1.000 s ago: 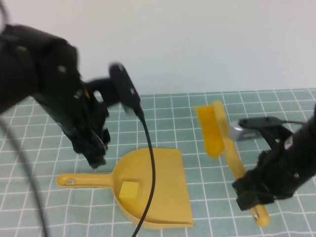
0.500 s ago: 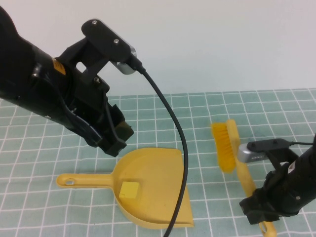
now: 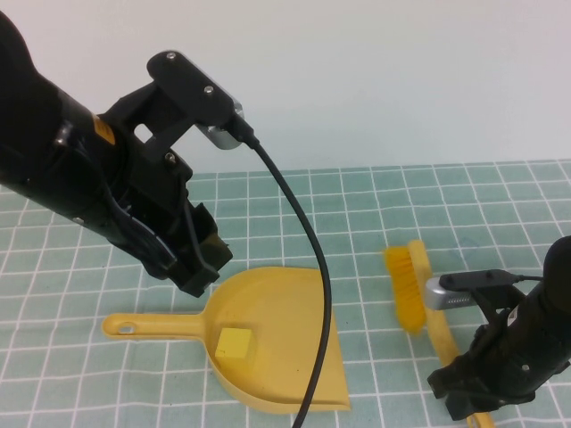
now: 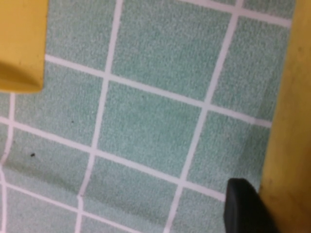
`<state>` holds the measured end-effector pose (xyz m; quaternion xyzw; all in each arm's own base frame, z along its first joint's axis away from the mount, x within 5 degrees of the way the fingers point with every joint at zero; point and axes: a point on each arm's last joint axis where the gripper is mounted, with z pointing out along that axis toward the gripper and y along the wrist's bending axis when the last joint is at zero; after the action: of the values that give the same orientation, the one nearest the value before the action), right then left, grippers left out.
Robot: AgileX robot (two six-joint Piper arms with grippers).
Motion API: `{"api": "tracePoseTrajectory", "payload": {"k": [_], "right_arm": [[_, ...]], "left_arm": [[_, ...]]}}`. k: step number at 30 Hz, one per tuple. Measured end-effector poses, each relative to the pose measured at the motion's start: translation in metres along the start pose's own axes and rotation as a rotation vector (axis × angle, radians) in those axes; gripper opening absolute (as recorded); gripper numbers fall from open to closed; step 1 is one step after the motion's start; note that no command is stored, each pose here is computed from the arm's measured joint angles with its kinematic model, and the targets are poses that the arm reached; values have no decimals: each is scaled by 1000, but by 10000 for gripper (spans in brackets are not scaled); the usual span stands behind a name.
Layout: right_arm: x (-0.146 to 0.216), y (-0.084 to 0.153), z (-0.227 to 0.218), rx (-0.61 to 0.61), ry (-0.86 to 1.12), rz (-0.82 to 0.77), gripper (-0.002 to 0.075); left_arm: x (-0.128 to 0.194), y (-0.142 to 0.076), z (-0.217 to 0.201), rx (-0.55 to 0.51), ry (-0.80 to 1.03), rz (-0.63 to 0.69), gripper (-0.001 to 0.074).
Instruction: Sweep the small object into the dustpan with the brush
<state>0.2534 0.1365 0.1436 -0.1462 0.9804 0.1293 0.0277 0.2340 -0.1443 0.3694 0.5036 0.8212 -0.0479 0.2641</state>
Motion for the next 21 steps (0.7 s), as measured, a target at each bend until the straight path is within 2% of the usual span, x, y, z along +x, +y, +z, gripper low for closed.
{"api": "tracePoseTrajectory", "payload": {"k": [4,11,21], "right_arm": [[0,0,0,2,-4,0,227],[0,-1,0,11,-5,-9,335],[0,-3,0,30,1,-33,358]], "left_arm": [[0,0,0,0,0,0,259],[0,0,0,0,0,0,259],[1,-1,0,8,11,0,259]]}}
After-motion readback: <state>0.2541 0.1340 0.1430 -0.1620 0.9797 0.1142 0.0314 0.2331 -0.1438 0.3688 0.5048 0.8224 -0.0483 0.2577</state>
